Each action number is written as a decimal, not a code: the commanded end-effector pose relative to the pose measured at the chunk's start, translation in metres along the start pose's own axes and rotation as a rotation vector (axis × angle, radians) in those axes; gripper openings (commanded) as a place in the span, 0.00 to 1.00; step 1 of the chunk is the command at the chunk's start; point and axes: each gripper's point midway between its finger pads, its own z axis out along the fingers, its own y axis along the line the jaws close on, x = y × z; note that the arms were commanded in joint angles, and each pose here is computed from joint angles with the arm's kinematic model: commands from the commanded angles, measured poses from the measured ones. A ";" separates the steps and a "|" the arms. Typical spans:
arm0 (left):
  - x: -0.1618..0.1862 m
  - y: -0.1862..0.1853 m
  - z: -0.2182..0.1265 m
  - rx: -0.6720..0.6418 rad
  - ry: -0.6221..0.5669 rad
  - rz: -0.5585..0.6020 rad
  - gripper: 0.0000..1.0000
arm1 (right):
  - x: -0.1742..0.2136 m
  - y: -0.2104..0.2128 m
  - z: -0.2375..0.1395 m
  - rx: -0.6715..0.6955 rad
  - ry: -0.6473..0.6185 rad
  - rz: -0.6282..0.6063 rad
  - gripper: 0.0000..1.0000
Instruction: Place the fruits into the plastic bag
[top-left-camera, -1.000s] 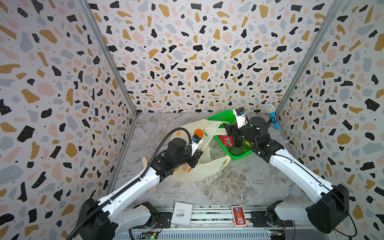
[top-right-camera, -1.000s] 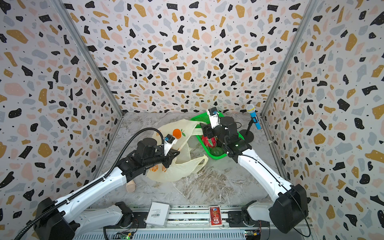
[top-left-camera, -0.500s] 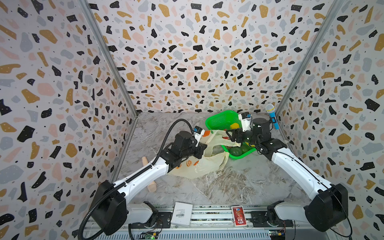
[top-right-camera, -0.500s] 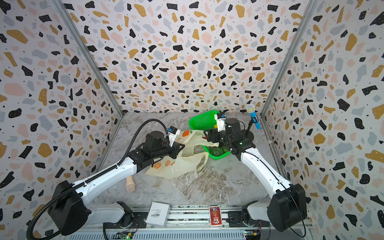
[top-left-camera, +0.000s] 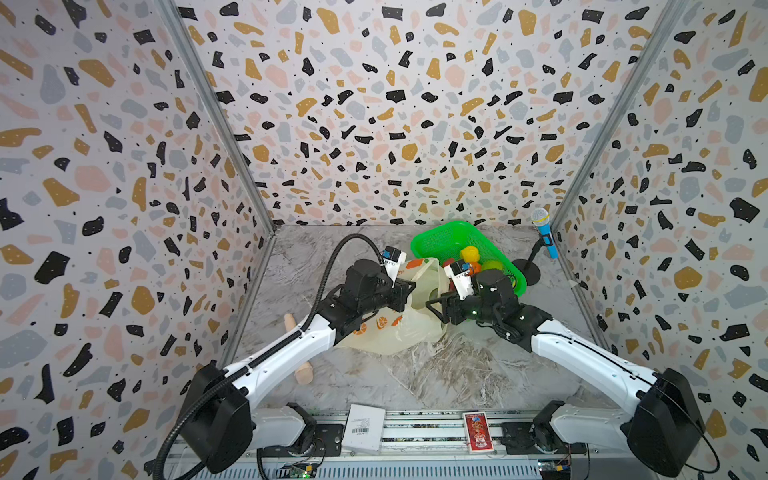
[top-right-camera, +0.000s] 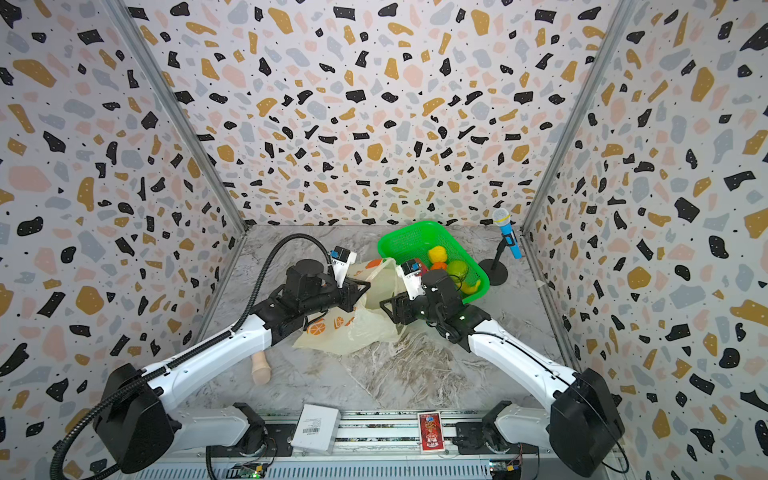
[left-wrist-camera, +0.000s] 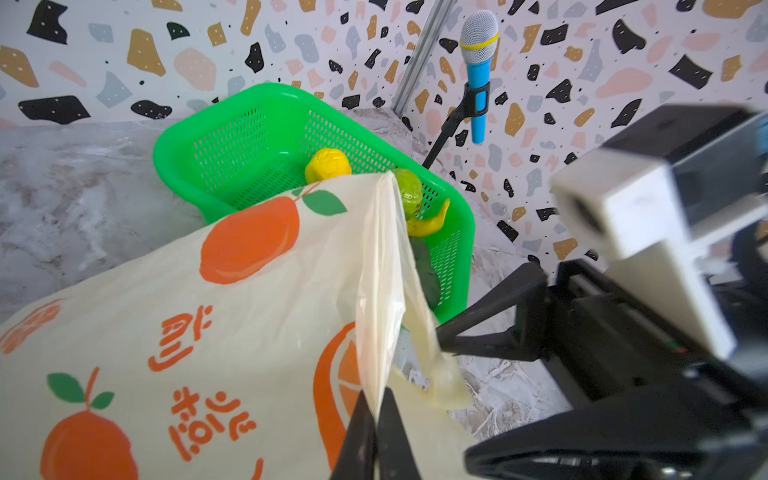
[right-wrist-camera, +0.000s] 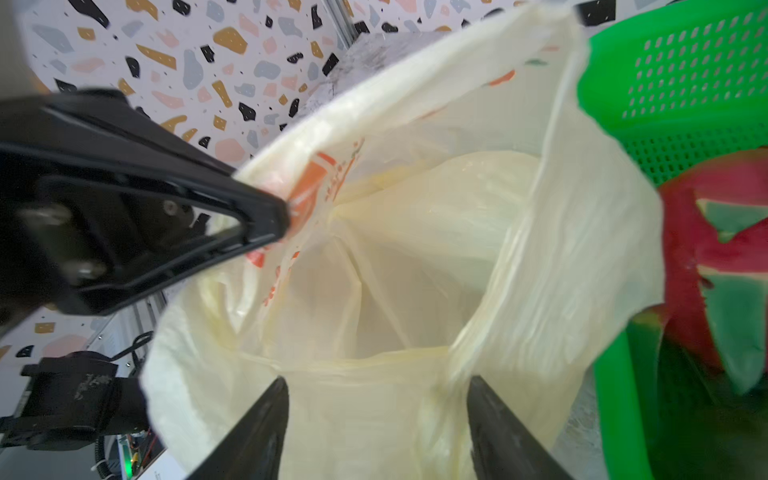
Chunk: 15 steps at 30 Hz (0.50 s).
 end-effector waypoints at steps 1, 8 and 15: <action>-0.019 -0.016 -0.010 0.076 -0.078 0.028 0.00 | -0.004 0.004 0.011 0.035 -0.017 0.004 0.67; -0.022 -0.024 -0.018 0.109 -0.083 0.067 0.00 | 0.003 -0.035 0.001 0.254 -0.038 0.006 0.70; -0.016 -0.035 -0.037 0.177 -0.039 0.141 0.00 | -0.022 -0.122 -0.061 0.554 -0.173 0.171 0.70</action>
